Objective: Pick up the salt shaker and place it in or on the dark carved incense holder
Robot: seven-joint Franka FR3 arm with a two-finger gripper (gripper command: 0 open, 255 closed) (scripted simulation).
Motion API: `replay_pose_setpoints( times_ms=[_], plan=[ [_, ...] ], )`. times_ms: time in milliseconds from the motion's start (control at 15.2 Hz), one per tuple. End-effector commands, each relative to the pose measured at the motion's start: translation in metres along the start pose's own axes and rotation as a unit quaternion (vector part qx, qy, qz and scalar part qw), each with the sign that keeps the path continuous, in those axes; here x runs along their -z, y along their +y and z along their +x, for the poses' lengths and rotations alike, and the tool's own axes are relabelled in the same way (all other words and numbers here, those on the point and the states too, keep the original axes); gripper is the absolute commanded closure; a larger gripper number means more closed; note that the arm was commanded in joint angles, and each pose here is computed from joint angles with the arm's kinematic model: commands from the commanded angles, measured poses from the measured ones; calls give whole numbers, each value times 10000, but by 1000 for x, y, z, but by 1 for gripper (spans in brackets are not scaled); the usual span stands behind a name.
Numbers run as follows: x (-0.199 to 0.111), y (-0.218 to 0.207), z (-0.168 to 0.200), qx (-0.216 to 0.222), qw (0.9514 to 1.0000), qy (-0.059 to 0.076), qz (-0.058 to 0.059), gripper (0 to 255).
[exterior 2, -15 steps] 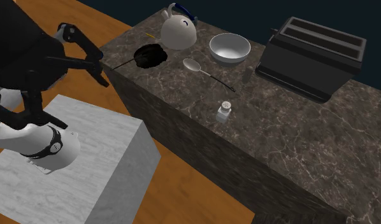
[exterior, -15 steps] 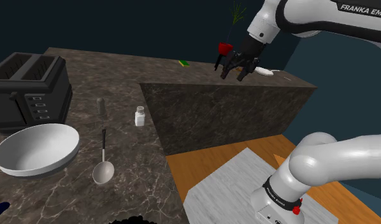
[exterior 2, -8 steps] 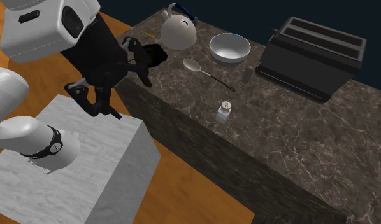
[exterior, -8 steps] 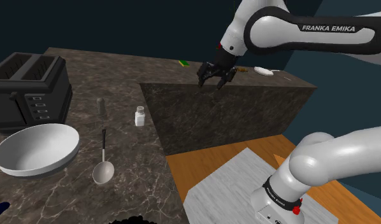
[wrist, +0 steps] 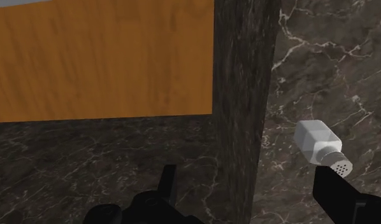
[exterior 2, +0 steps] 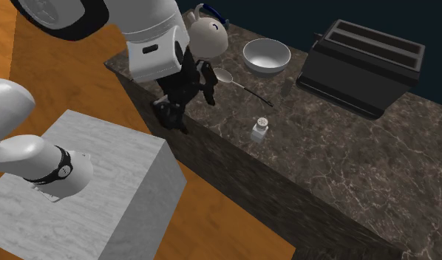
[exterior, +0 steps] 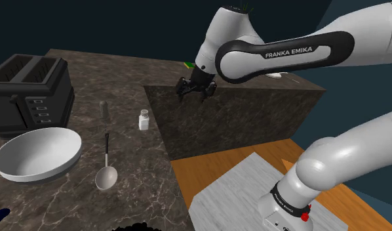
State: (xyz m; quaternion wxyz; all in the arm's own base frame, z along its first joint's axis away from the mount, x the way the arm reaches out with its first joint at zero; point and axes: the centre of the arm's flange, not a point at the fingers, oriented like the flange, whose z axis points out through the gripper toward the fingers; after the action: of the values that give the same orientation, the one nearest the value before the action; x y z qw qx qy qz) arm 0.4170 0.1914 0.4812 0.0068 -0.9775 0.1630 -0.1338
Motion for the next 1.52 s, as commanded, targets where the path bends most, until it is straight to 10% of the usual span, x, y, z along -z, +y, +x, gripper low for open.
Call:
replay_pose_setpoints(
  times_ms=[0, 924, 1452],
  plan=[
    [-18, -21, -1, -62, 10000, 58, -29, 0],
    [-150, -155, 21, -450, 9976, 432, -310, 0],
    [-193, -159, 26, -468, 9974, 449, -324, 0]
  ],
)
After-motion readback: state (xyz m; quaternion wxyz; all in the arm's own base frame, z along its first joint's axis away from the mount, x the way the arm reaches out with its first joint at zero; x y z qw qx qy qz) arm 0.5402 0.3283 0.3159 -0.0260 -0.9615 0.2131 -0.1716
